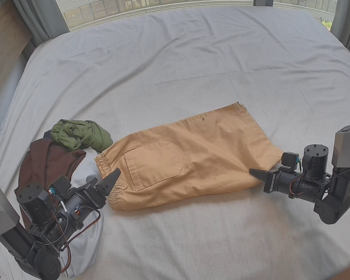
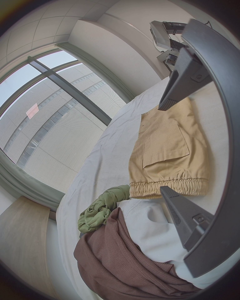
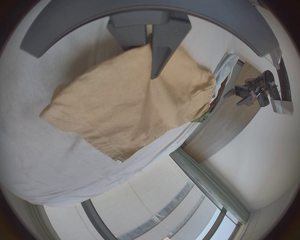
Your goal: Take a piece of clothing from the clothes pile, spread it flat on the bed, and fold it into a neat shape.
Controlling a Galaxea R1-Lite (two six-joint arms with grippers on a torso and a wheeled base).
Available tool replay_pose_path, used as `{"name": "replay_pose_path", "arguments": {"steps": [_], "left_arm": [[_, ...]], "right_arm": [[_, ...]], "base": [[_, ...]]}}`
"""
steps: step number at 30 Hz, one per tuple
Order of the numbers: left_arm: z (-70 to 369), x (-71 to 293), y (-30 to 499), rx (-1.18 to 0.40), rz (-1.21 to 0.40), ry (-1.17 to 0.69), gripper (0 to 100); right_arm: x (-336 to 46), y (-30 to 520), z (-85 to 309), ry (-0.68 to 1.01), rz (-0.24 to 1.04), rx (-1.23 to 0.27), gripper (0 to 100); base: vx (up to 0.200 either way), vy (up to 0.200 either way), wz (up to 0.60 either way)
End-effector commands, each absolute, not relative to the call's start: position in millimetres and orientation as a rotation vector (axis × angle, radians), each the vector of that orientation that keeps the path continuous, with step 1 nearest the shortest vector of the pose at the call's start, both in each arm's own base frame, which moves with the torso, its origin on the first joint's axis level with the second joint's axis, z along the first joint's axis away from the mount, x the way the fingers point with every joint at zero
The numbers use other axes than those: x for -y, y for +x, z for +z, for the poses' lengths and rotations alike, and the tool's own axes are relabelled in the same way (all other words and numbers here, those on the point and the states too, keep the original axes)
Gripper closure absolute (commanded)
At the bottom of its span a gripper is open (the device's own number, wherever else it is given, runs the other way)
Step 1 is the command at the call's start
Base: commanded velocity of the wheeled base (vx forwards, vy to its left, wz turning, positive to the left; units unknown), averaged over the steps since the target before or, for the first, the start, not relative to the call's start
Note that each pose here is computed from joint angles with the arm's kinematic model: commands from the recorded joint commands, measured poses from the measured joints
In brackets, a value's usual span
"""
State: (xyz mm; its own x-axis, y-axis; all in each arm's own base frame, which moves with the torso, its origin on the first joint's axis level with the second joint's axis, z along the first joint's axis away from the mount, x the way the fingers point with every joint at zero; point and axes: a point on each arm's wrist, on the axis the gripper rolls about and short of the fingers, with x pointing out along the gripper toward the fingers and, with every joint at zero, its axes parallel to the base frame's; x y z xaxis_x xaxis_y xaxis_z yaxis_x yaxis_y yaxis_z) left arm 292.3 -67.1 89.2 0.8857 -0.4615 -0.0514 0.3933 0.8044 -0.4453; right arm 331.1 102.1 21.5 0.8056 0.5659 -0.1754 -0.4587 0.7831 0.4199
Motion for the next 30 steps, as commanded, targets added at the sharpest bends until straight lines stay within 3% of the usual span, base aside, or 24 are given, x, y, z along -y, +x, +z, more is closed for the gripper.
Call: {"name": "replay_pose_path", "arguments": {"steps": [1,30], "left_arm": [[87,68,293,-0.167,-0.460,-0.441,0],[87,71,291,-0.170,-0.470,-0.437,0]], "right_arm": [[-95,314,30,0.349,0.554,-0.313,100],[-55,252,14,0.198,0.466,-0.495,100]], "base": [[0.000,0.000,0.00],[0.000,0.000,0.00]]}}
